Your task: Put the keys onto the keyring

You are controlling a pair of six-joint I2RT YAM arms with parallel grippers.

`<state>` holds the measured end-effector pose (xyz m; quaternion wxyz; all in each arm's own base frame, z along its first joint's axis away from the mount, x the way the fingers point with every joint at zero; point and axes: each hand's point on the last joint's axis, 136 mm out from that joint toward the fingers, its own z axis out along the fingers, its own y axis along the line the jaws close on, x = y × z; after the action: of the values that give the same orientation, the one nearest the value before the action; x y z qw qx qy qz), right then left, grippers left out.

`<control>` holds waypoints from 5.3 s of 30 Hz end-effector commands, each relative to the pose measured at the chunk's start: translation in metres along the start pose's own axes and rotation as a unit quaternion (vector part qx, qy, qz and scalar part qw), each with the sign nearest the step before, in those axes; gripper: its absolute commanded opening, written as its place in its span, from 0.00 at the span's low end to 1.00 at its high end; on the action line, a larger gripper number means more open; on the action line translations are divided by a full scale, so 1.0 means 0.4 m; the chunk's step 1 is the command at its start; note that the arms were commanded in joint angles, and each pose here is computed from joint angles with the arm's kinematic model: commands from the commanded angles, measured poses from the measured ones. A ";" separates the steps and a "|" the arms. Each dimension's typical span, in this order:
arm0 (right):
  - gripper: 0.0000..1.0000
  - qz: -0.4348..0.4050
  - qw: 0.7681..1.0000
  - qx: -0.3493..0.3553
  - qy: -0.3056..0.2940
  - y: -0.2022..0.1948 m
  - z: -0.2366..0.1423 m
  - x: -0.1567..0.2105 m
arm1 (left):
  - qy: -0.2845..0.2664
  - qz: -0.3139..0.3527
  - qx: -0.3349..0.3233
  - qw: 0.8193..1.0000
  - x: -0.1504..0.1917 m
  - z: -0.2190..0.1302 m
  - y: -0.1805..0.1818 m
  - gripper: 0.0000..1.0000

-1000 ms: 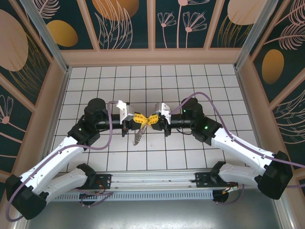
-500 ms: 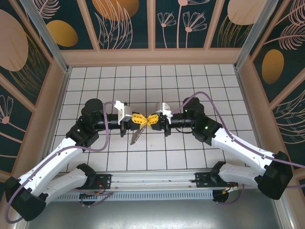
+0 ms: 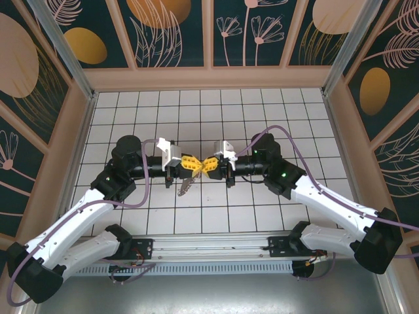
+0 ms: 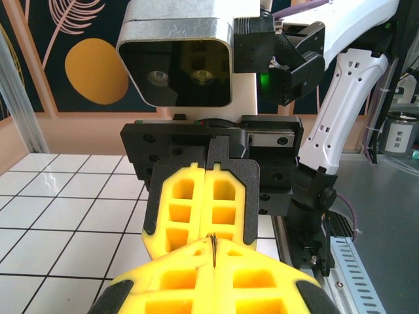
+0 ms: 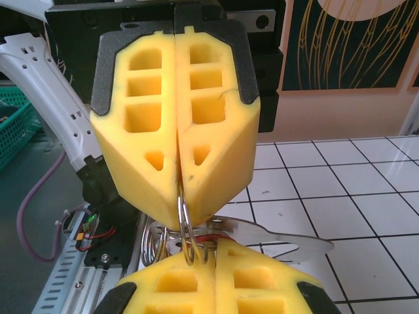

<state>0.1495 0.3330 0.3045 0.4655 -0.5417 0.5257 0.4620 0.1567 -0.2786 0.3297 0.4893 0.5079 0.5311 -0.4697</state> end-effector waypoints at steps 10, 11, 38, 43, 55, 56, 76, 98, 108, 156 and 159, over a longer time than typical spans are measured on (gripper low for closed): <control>0.00 -0.015 0.996 -0.059 -0.062 0.051 0.009 -0.102 | -0.019 0.017 0.033 0.999 -0.035 -0.005 -0.035 0.00; 0.00 -0.015 0.997 -0.055 -0.060 0.049 0.009 -0.101 | -0.019 0.018 0.028 0.999 -0.036 -0.006 -0.032 0.00; 0.34 -0.050 0.993 0.086 -0.062 0.009 -0.070 -0.091 | -0.023 0.014 -0.003 1.000 -0.032 -0.009 -0.011 0.00; 0.32 -0.044 0.995 0.062 -0.057 0.015 -0.045 -0.084 | -0.026 0.015 -0.002 1.000 -0.037 -0.010 -0.013 0.00; 0.12 -0.056 0.995 0.060 -0.062 0.015 -0.035 -0.092 | -0.022 0.011 0.001 1.000 -0.026 -0.006 -0.011 0.00; 0.10 -0.057 0.995 0.059 -0.063 0.016 -0.035 -0.094 | -0.020 0.010 -0.001 1.000 -0.023 -0.006 -0.010 0.00; 0.00 -0.061 0.992 0.098 0.045 -0.032 -0.025 -0.046 | 0.107 -0.008 -0.058 0.993 0.089 -0.005 0.056 0.11; 0.00 -0.082 0.968 0.131 0.200 -0.081 0.028 0.062 | 0.145 -0.023 -0.077 0.986 0.142 0.001 0.088 0.06; 0.22 -0.074 0.979 0.123 0.141 -0.048 0.015 0.016 | 0.079 -0.006 -0.054 0.995 0.069 -0.003 0.049 0.00; 0.06 -0.055 0.993 0.098 0.019 0.021 -0.040 -0.057 | -0.015 0.026 -0.003 1.000 -0.065 -0.032 -0.036 0.00; 0.05 -0.064 0.992 0.110 0.012 0.020 -0.056 -0.075 | -0.014 0.026 -0.004 1.000 -0.062 -0.032 -0.036 0.00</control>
<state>0.1374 0.3231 0.3234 0.5192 -0.5333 0.5493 0.3800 0.1480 -0.2695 0.3474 0.4987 0.5087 0.5323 -0.4574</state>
